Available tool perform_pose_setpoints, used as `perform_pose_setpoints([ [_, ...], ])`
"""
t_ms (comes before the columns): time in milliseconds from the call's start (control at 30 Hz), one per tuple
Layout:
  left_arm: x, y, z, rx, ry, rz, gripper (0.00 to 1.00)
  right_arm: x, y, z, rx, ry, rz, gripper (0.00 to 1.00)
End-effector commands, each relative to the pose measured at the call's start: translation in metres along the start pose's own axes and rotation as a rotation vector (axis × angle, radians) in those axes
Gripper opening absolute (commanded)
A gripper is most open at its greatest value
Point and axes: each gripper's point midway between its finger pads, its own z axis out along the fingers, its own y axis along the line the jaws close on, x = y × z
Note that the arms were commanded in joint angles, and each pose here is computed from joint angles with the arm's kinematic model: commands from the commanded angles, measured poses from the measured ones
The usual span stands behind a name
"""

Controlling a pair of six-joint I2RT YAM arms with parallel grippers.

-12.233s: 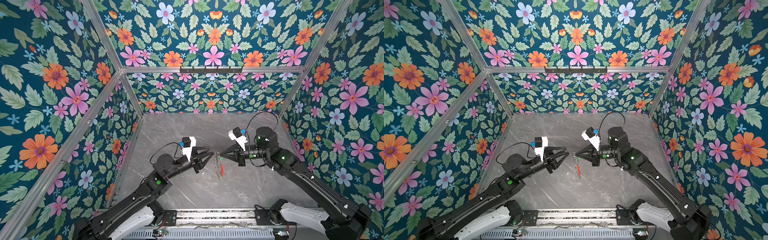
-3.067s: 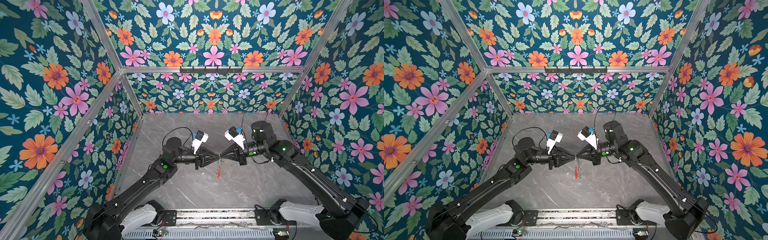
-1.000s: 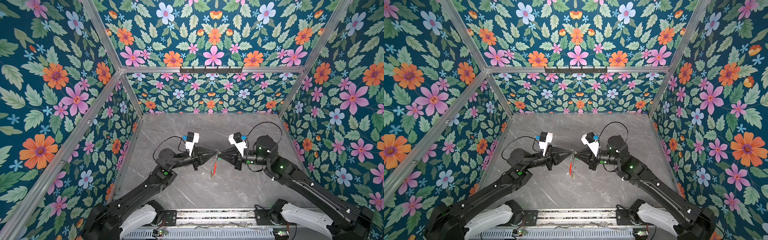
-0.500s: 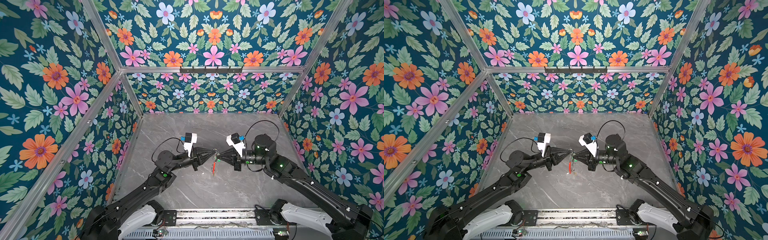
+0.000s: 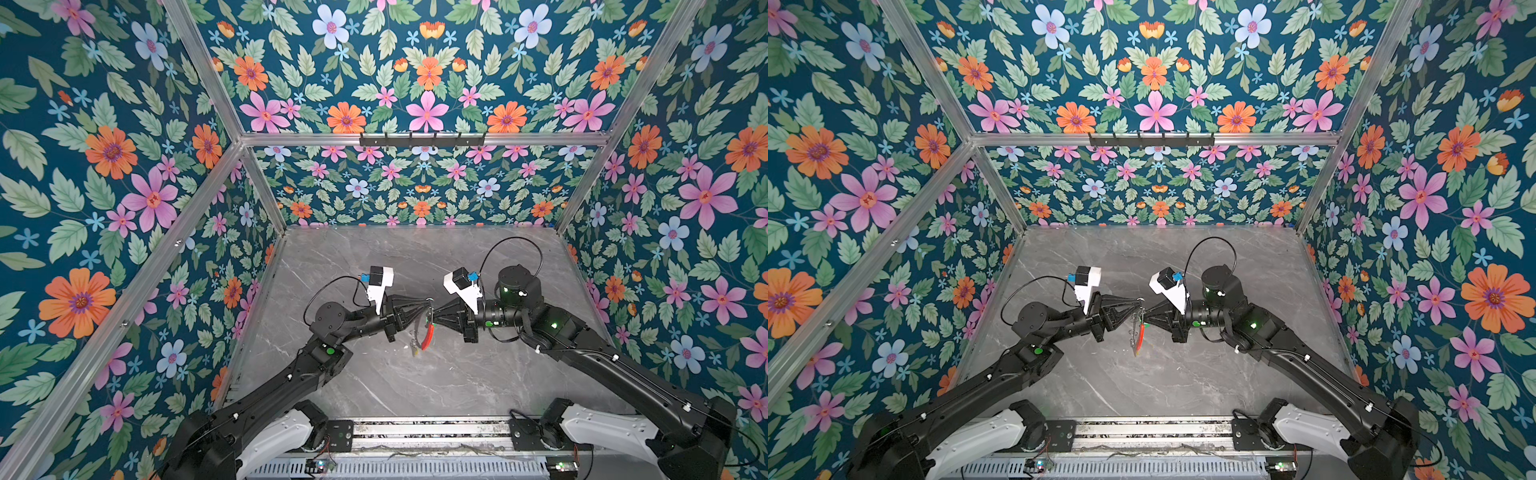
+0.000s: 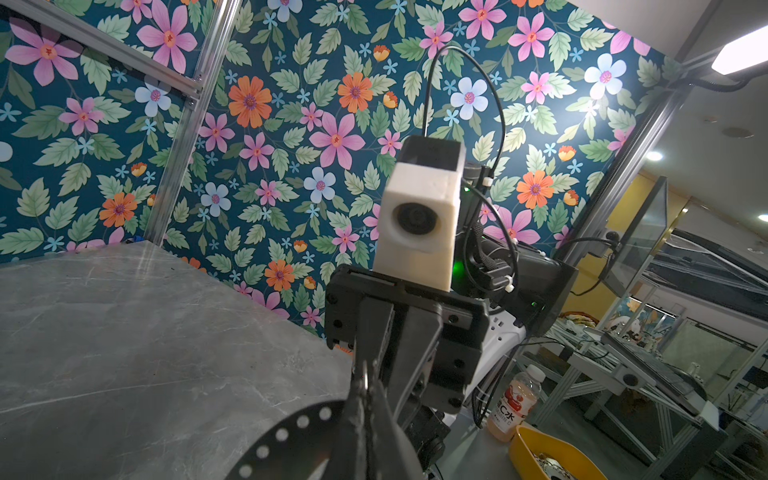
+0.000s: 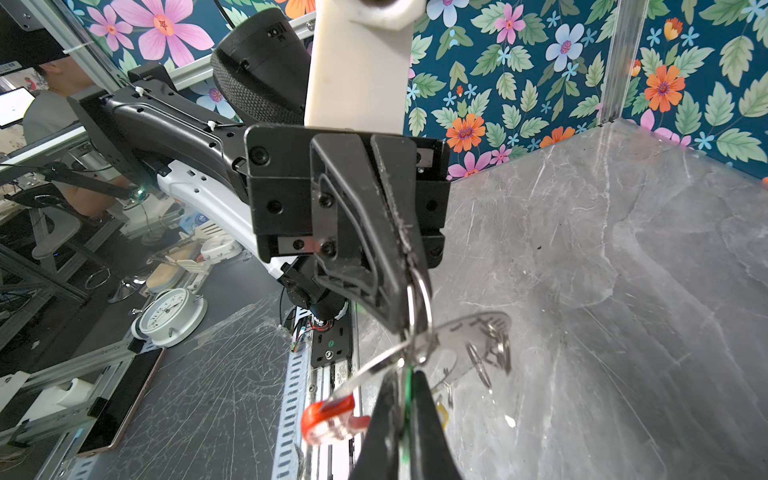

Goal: Remove the keys from the keyring

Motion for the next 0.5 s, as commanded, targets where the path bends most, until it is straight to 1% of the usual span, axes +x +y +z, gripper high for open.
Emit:
perform_pose_setpoints([
  [0, -0.019, -0.009, -0.001, 0.021, -0.076, 0.051, 0.0, 0.008, 0.007, -0.002, -0.023, 0.03, 0.016, 0.0],
  [67, -0.019, -0.009, -0.001, 0.022, -0.073, 0.052, 0.0, 0.007, 0.007, -0.004, -0.012, 0.031, 0.018, 0.0],
  [100, -0.018, -0.009, -0.001, 0.019, -0.068, 0.053, 0.0, 0.007, 0.005, -0.006, 0.006, 0.031, 0.019, 0.06],
  [167, -0.017, -0.009, 0.0, 0.02, -0.057, 0.056, 0.0, 0.006, 0.005, -0.01, 0.025, 0.028, 0.012, 0.27],
  [200, -0.016, -0.009, -0.001, 0.021, -0.054, 0.056, 0.0, 0.006, 0.005, -0.012, 0.032, 0.026, 0.01, 0.37],
  [267, -0.015, -0.01, -0.001, 0.026, -0.048, 0.056, 0.0, 0.005, 0.006, -0.018, 0.058, 0.021, -0.005, 0.47],
  [333, -0.014, -0.01, -0.001, 0.024, -0.044, 0.058, 0.0, -0.001, 0.005, -0.026, 0.082, 0.006, -0.016, 0.52],
  [467, -0.011, -0.01, -0.001, 0.029, -0.035, 0.061, 0.0, -0.031, 0.0, -0.047, 0.061, -0.123, 0.039, 0.57],
])
